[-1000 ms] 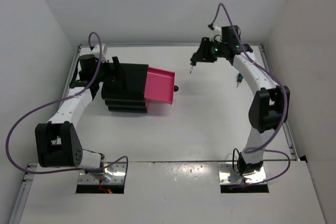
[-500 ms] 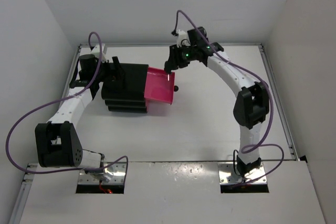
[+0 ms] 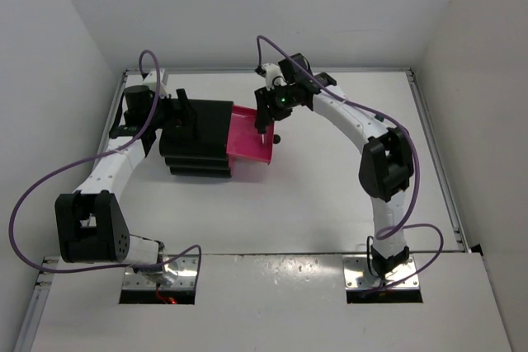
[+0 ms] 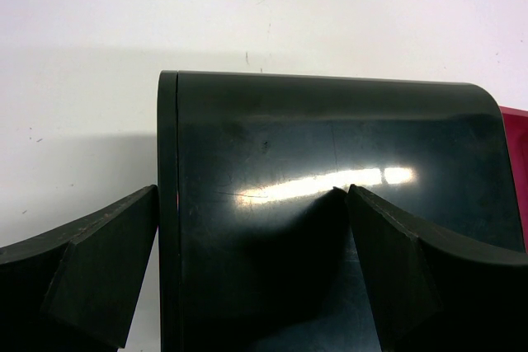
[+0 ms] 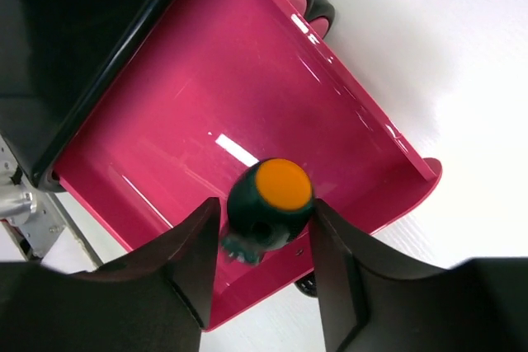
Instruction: Sort the tools into containers
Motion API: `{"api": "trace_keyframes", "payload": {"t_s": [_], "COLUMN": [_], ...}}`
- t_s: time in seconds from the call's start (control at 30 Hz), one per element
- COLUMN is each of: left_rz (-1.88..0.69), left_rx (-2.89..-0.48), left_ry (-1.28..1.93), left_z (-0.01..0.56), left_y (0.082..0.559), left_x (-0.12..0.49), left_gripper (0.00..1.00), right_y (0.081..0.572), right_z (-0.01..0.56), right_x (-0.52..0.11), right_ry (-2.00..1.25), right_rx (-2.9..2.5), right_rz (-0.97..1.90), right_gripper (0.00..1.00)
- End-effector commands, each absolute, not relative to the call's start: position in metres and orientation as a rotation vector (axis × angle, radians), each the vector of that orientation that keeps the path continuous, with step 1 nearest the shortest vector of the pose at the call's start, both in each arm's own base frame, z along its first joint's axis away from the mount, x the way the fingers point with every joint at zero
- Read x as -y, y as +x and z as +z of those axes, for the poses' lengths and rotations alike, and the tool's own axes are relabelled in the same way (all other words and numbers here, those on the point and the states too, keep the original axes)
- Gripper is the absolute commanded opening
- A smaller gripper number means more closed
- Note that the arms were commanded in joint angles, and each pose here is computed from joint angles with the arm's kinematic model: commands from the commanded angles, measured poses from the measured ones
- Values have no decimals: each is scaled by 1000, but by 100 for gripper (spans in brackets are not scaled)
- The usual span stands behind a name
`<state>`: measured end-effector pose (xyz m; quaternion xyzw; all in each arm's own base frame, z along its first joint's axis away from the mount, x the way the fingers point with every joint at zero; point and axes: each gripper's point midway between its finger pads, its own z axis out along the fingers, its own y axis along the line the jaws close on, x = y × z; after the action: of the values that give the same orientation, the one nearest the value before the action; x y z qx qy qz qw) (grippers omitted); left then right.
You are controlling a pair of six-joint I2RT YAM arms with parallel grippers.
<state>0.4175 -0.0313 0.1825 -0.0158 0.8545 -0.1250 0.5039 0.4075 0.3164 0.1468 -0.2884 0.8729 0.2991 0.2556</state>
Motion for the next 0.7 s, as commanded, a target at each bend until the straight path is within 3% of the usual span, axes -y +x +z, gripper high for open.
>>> {"api": "trace_keyframes", "payload": {"t_s": [0.0, 0.13, 0.27, 0.43, 0.67], "left_rz": [-235, -235, -235, -235, -240], "left_rx": [-2438, -2438, -2438, -2438, -2439], "left_ry": [-53, -53, -53, -53, -64], "left_z": [90, 90, 90, 90, 91], "left_y": [360, 360, 360, 360, 360], "left_x": [22, 22, 22, 22, 22], "left_gripper": [100, 100, 100, 100, 100], "right_y": [411, 414, 423, 464, 498], "right_z": [162, 172, 214, 269, 190], "right_x": [-320, -322, -315, -228, -60], "right_ry": [-812, -798, -726, -372, 70], "right_rx": [-2310, -2267, -2166, -2078, -2328], "right_rz": [781, 788, 800, 621, 131], "right_gripper": [51, 61, 61, 61, 66]}}
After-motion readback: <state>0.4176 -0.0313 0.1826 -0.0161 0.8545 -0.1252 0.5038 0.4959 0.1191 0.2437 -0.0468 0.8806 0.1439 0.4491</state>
